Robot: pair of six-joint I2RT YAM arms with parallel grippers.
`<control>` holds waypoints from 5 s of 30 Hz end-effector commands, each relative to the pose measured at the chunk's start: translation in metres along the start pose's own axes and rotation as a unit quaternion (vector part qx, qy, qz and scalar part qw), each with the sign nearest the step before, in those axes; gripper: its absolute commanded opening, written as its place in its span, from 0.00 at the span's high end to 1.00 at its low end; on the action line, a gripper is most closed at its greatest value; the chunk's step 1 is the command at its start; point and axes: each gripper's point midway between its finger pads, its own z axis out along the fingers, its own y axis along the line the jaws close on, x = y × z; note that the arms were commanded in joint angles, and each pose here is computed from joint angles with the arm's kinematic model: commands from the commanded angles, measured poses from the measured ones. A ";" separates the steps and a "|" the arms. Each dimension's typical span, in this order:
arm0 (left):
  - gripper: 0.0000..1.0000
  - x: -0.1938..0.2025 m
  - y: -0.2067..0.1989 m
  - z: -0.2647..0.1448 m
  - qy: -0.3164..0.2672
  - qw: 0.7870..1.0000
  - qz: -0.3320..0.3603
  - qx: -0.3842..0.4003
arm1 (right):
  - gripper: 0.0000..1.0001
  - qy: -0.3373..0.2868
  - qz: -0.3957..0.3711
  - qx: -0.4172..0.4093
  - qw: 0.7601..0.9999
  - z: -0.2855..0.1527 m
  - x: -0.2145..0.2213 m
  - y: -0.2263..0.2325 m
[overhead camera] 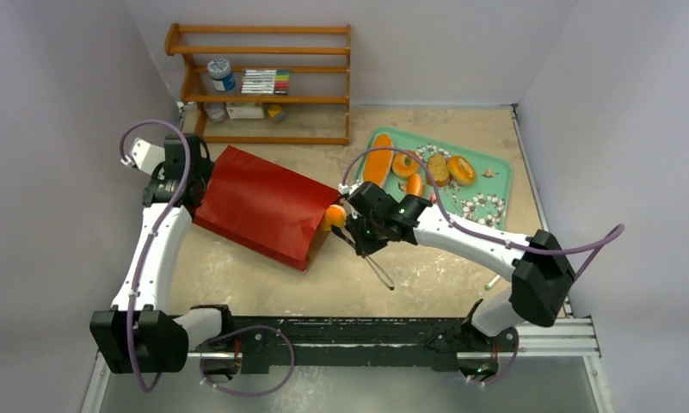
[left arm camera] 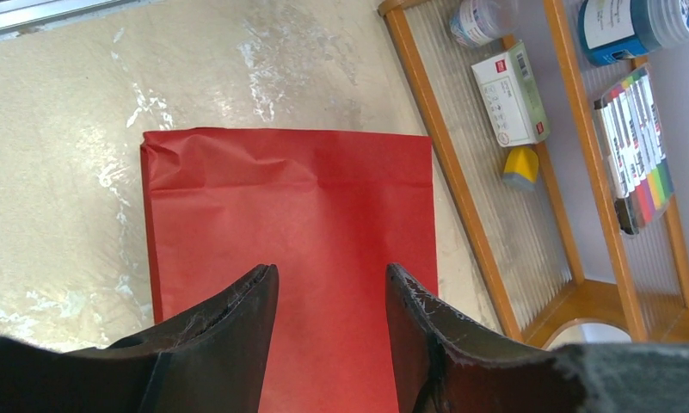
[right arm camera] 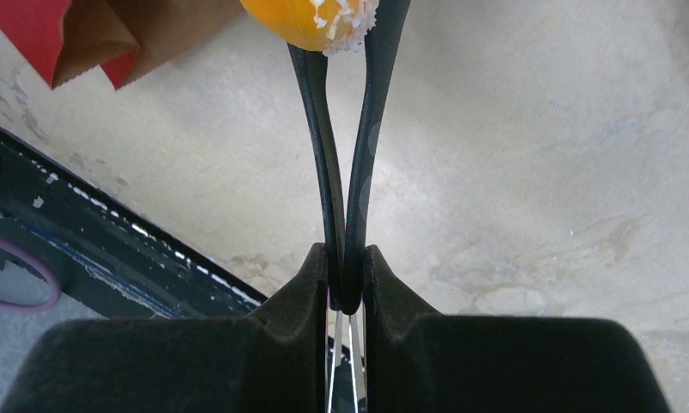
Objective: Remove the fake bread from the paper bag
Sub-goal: Take out the fake bread from the paper bag, then place the fake bread in the container.
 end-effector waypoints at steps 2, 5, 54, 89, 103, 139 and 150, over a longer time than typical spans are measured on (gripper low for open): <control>0.52 -0.007 -0.017 0.007 -0.025 0.999 -0.006 0.023 | 0.95 -0.022 0.040 -0.003 0.999 -0.020 0.008 -0.001; 0.52 -0.006 -0.018 0.012 -0.026 0.999 0.000 0.021 | 0.95 -0.024 0.059 -0.006 0.998 -0.024 0.015 -0.002; 0.52 0.027 -0.029 0.053 0.004 0.999 0.005 0.035 | 0.91 -0.301 0.492 0.116 0.809 -0.103 -0.078 -0.278; 0.52 0.024 -0.022 0.055 -0.005 1.000 -0.004 0.023 | 0.44 -0.255 0.645 0.071 0.717 -0.045 0.003 -0.311; 0.53 0.025 -0.019 0.053 -0.002 1.000 -0.006 0.022 | 0.43 -0.241 0.626 0.106 0.734 -0.035 0.013 -0.321; 0.53 0.013 -0.010 0.054 -0.014 0.998 -0.053 0.026 | 0.83 -0.128 0.582 0.138 0.791 0.034 0.024 -0.304; 0.53 0.005 -0.008 0.058 -0.022 0.997 -0.068 0.024 | 1.00 -0.194 0.529 0.169 0.809 -0.018 0.005 -0.306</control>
